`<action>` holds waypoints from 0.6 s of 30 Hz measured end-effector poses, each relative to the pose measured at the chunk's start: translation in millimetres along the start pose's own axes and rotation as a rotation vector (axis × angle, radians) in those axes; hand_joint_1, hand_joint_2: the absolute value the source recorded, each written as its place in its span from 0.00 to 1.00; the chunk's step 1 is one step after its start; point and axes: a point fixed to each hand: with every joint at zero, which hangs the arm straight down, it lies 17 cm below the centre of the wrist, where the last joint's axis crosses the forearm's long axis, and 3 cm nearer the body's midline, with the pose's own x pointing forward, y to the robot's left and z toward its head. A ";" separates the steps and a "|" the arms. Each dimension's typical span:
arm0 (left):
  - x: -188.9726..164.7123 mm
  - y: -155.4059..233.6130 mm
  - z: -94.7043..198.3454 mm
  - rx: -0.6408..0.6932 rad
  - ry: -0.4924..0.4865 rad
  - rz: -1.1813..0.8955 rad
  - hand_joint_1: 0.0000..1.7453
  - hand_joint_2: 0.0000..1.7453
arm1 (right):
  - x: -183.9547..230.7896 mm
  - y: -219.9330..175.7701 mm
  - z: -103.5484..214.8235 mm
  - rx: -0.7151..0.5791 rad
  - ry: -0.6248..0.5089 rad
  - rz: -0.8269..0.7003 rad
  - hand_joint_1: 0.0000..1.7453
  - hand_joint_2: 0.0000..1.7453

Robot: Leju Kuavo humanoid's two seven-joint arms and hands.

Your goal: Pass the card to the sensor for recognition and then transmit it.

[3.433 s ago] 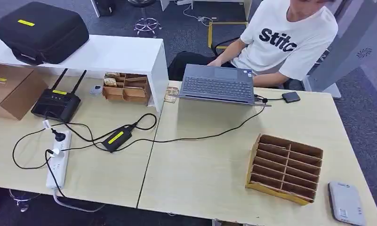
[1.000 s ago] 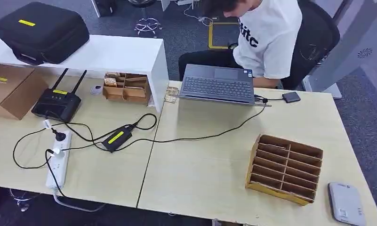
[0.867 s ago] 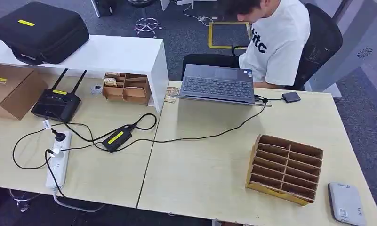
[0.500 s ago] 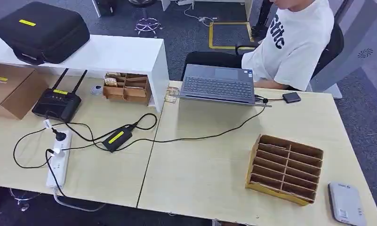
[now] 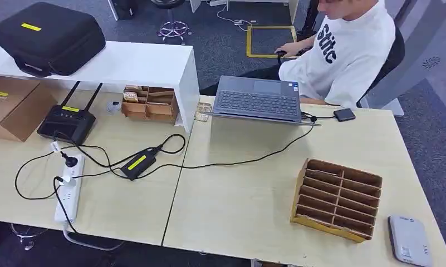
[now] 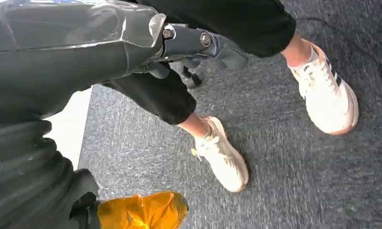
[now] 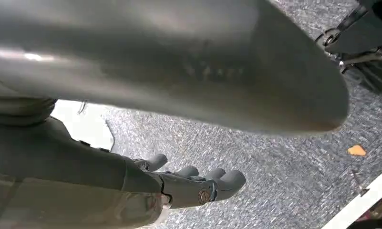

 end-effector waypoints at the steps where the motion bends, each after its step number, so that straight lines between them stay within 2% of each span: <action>1: -0.6 -4.3 0.7 -0.025 0.004 -0.018 0.00 1.00 | -0.1 0.3 0.1 0.002 0.000 0.002 0.00 0.00; 5: -21.1 -45.5 15.8 -0.320 0.056 -0.171 0.00 1.00 | 5.6 0.4 2.3 0.024 0.007 0.058 0.00 0.00; 6: -24.2 -44.8 15.9 -0.330 0.060 -0.182 0.00 1.00 | 9.0 -1.8 2.9 0.022 0.007 0.058 0.00 0.00; 8: -19.7 -21.7 5.3 -0.203 0.050 -0.147 0.00 1.00 | 12.2 -7.0 2.7 0.001 0.006 0.031 0.00 0.00; 10: -8.7 12.4 -3.6 0.007 0.029 -0.056 0.00 1.00 | 10.6 -8.2 1.7 -0.013 0.003 0.009 0.00 0.00; 12: -5.4 21.6 -3.6 0.078 0.028 -0.028 0.00 1.00 | 6.0 -4.3 0.9 -0.008 0.000 0.015 0.00 0.00; 13: -7.3 15.3 -2.8 0.044 0.043 -0.043 0.00 1.00 | 5.0 -2.3 1.0 0.001 -0.001 0.026 0.00 0.00; 16: -21.6 -33.1 10.7 -0.263 0.073 -0.158 0.00 1.00 | 9.8 -1.6 2.9 0.022 0.002 0.066 0.00 0.00; 18: -31.2 -48.5 19.7 -0.379 0.082 -0.210 0.00 1.00 | 15.7 -6.1 3.9 0.015 0.004 0.059 0.00 0.00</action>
